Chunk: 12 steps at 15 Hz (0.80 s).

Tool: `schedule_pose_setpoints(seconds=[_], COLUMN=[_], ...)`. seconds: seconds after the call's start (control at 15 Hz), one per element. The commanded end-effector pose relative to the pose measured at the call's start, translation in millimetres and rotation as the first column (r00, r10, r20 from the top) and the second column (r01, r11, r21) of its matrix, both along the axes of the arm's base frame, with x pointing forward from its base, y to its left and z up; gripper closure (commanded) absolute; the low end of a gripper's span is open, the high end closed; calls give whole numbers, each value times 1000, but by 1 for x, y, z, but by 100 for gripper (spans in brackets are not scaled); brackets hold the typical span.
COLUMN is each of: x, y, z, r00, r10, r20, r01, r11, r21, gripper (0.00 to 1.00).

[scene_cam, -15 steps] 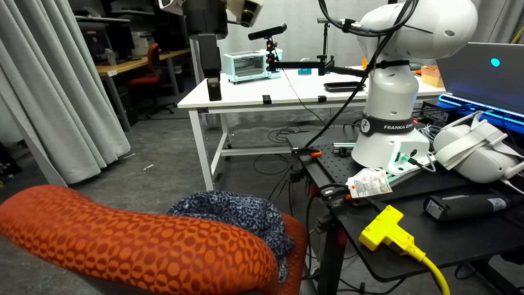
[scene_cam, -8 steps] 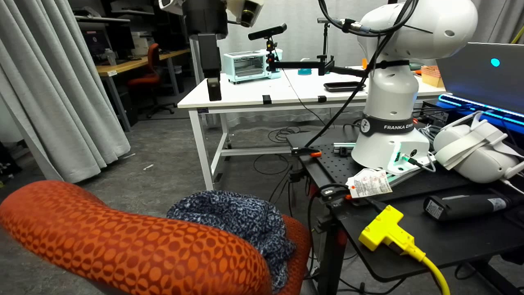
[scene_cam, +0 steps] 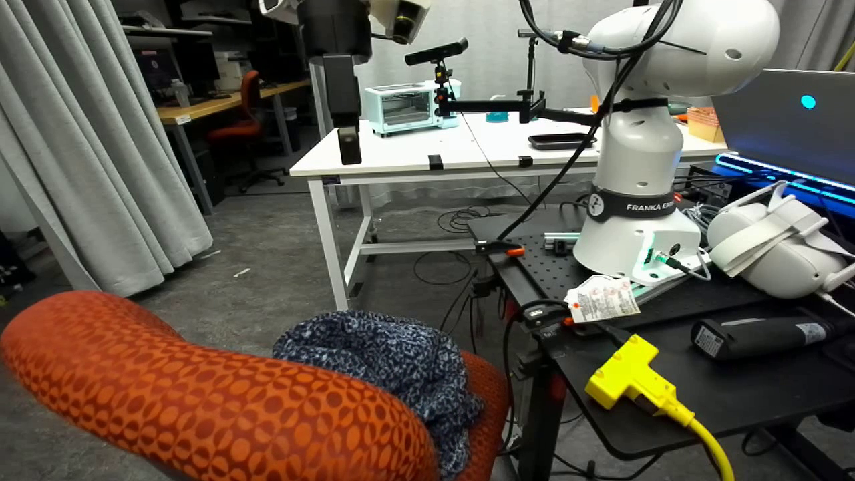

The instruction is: Hang the fleece blanket on the backrest of the chair

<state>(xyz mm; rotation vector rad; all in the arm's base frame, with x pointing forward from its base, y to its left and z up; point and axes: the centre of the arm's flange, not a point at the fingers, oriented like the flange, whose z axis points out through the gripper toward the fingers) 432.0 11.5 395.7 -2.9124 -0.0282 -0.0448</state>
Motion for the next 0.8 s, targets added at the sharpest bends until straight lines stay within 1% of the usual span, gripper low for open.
schedule_pose_setpoints(seconds=[0.0,0.4,0.73], x=[0,2,21], y=[0,-2,-19], z=[0,-1,-24], r00=[1000,1000,999], r10=[0,3,-39], r20=[0,-3,0], r01=[0,-3,39], r11=[1000,1000,999], r21=[0,5,-26], gripper=[0,0,0])
